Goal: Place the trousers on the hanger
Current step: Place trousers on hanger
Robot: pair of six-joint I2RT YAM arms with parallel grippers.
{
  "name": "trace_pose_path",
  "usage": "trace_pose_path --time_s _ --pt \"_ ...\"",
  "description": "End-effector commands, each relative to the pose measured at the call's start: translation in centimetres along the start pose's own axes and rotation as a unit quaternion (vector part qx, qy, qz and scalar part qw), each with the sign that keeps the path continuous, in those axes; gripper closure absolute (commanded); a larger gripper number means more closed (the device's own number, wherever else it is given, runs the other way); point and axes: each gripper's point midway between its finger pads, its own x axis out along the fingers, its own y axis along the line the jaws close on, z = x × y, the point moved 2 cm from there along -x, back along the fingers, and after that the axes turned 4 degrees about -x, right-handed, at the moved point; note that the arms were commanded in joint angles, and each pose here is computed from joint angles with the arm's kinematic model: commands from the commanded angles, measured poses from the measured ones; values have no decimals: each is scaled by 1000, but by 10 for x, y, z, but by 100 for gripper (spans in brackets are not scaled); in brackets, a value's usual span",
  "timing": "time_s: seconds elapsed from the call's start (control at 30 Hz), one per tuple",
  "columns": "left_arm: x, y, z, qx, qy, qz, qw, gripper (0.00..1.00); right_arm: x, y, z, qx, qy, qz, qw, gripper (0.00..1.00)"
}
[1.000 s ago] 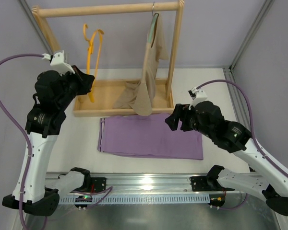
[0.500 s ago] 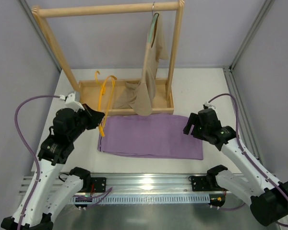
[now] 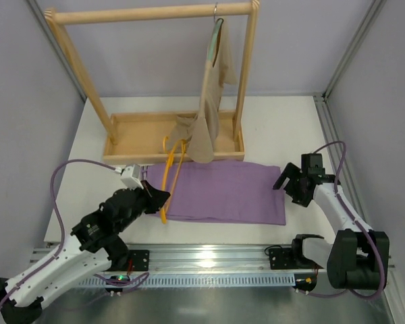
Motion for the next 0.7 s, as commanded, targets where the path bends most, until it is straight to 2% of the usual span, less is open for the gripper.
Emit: trace_pose_path --time_s 0.0,0.03,0.07,0.17,0.2,0.27,0.3,0.33,0.43,0.47,0.57,0.67 --pt "8 -8 -1 -32 -54 -14 998 100 11 7 1 -20 11 40 999 11" --pt "7 -18 -11 -30 -45 -36 998 100 14 8 -4 -20 21 48 998 12" --pt "9 -15 -12 -28 -60 -24 998 100 17 8 -6 -21 26 51 998 13" --pt "10 -16 -36 -7 -40 -18 999 100 23 9 -13 -17 43 59 997 23" --pt "10 -14 -35 -3 -53 -8 999 100 24 10 -14 -15 43 62 997 24" --pt "6 -20 -49 3 -44 -14 999 100 24 10 -16 -14 45 65 997 33" --pt "5 -18 -46 4 -64 -6 998 100 23 12 -16 -14 42 74 996 38" --pt "1 -24 -53 3 -56 -19 998 100 23 14 -20 -13 49 84 995 50" --pt "-1 -31 -61 6 -51 -30 998 100 18 19 -24 -14 42 110 993 69" --pt "-1 -32 -64 -2 -50 -35 998 100 15 22 -25 -19 41 121 992 80" --pt "0 -30 -72 -12 -39 -49 998 100 -1 35 -30 -40 24 153 987 95" --pt "-5 -37 -72 -43 -38 -95 994 100 -26 57 -37 -67 6 192 979 96"
